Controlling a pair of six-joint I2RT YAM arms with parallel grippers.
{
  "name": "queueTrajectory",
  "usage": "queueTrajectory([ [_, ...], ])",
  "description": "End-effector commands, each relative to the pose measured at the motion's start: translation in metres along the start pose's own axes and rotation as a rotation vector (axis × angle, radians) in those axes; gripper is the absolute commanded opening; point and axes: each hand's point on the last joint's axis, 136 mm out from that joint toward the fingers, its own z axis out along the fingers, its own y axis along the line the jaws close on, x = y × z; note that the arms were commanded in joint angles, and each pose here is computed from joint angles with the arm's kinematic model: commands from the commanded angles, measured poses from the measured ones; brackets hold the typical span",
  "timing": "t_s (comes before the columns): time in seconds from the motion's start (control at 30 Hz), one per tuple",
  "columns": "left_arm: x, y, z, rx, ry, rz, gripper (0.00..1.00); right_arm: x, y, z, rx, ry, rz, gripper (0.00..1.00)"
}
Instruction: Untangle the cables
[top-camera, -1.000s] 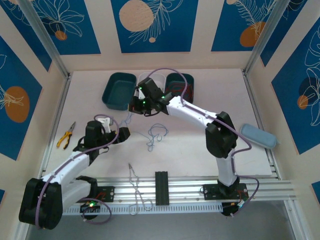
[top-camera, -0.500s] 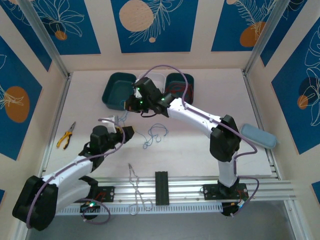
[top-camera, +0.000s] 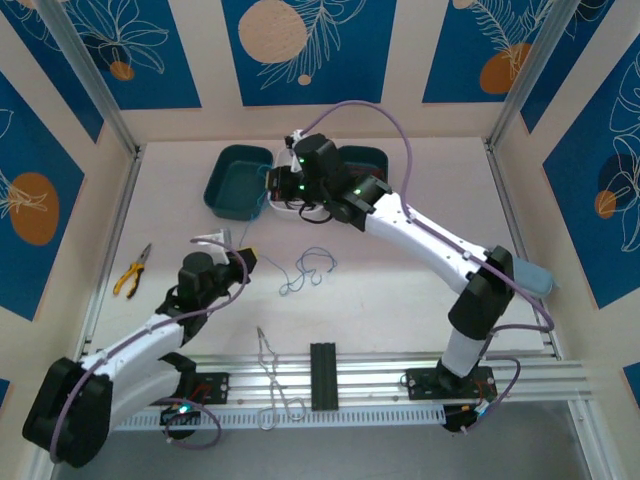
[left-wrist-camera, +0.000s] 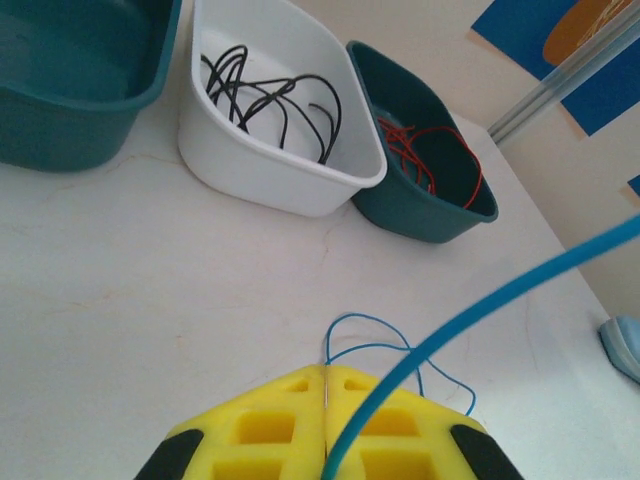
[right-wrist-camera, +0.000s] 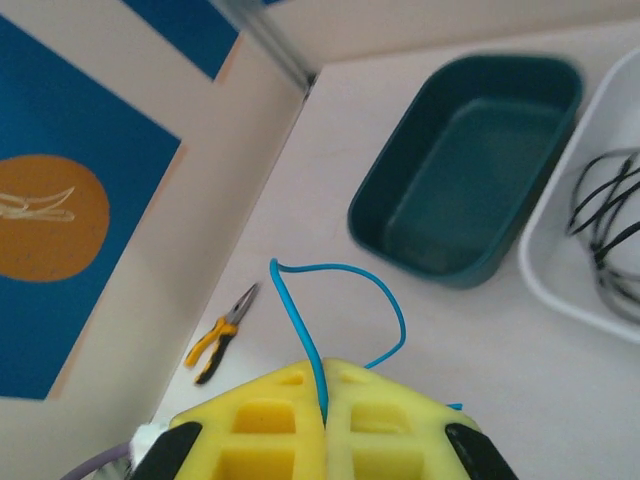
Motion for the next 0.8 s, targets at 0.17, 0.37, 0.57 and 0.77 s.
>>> queueTrajectory([
  [0.17,-0.035,-0.008,-0.038,-0.078,-0.075,0.106,0.00,-0.029,-0.064,-0.056,0.296,-0.150,-0.084,0.00],
  [0.37,-0.076,-0.035,-0.060,-0.068,-0.128,0.193,0.00,-0.016,-0.110,-0.077,0.388,-0.147,-0.008,0.09],
  [0.57,-0.112,-0.068,-0.066,-0.024,-0.145,0.234,0.00,0.007,-0.143,-0.087,0.439,-0.104,0.045,0.20],
  [0.77,-0.130,-0.088,-0.058,0.018,-0.129,0.218,0.00,0.043,-0.157,-0.084,0.402,-0.019,0.021,0.37],
])
